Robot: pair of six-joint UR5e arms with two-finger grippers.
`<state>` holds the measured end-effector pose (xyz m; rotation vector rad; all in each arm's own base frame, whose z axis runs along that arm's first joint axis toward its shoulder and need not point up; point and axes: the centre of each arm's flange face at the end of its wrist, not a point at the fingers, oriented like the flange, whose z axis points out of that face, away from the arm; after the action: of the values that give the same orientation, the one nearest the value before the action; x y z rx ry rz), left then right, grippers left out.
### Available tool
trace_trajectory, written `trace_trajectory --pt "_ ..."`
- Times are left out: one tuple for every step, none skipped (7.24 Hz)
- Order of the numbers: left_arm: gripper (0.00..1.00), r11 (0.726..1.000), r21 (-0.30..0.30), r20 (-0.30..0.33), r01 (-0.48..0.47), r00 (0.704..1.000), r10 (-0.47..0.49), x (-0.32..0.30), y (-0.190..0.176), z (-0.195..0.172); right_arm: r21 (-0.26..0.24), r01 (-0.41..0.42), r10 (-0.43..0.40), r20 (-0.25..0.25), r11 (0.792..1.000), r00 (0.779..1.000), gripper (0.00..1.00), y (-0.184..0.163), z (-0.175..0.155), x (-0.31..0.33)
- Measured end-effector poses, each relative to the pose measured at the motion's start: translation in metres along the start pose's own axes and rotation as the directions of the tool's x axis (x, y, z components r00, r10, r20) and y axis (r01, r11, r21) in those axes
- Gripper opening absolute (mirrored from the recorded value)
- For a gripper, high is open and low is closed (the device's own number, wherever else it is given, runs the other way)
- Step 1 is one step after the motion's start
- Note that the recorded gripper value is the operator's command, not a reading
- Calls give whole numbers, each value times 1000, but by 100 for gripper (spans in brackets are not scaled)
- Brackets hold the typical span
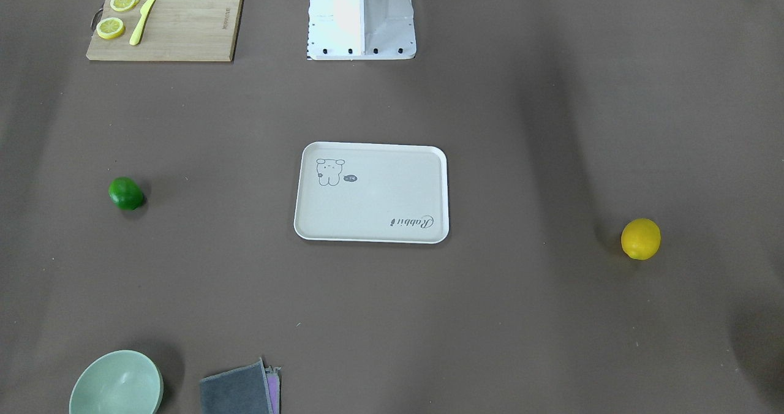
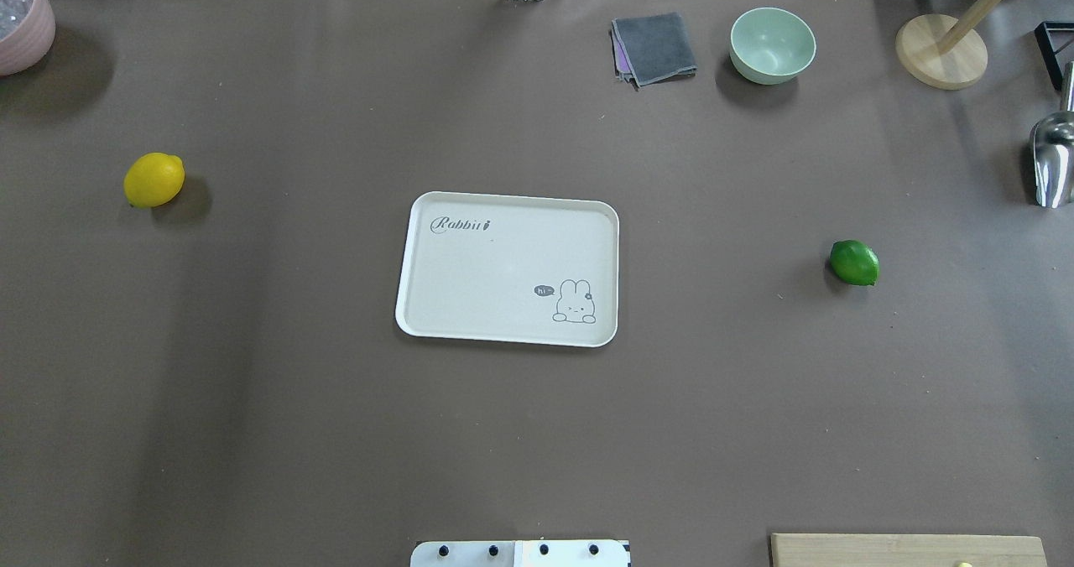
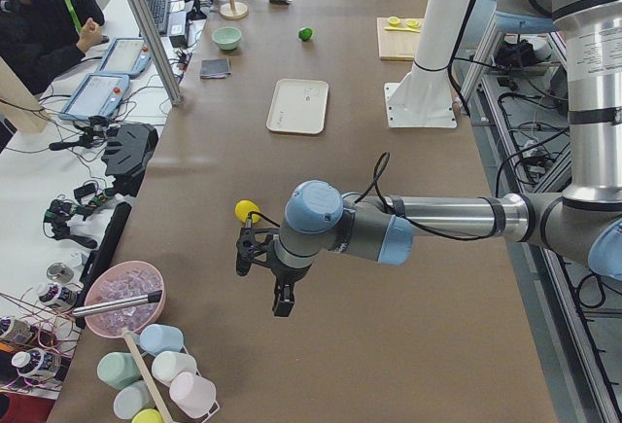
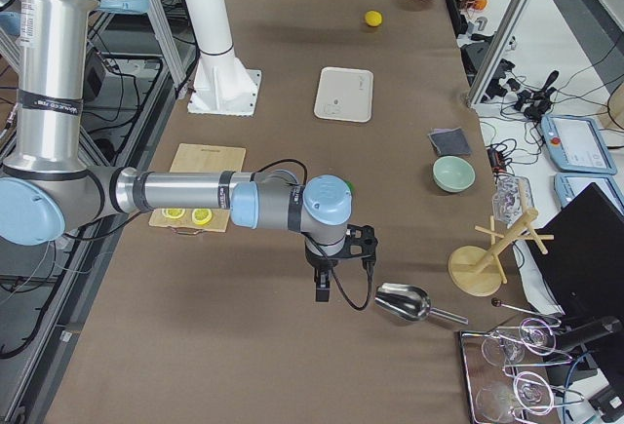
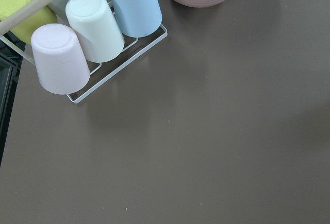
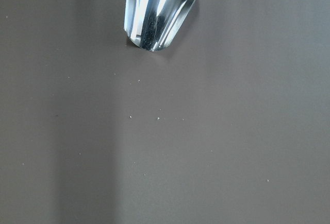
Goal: Place all lemons on tray
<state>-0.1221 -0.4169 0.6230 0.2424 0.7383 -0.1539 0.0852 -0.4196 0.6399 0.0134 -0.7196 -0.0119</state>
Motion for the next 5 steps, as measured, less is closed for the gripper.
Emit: trace_trajectory --pt "98 1000 0 0 0 1000 0 0 0 0 1 -3 3 2 1000 1000 100 1 0 1" --pt "98 1000 -4 1 4 1000 -4 -2 4 1 1 -2 2 3 1000 1000 100 1 0 1" --pt "98 1000 -9 1 8 1000 -8 -3 8 3 1 -2 2 3 1000 1000 100 1 0 1" --pt "98 1000 -11 1 8 1000 -8 -4 11 3 1 -1 1 4 1000 1000 100 1 0 1" --pt "98 1000 -10 0 6 1000 -6 -3 11 3 3 0 0 5 1000 1000 100 0 -1 0"
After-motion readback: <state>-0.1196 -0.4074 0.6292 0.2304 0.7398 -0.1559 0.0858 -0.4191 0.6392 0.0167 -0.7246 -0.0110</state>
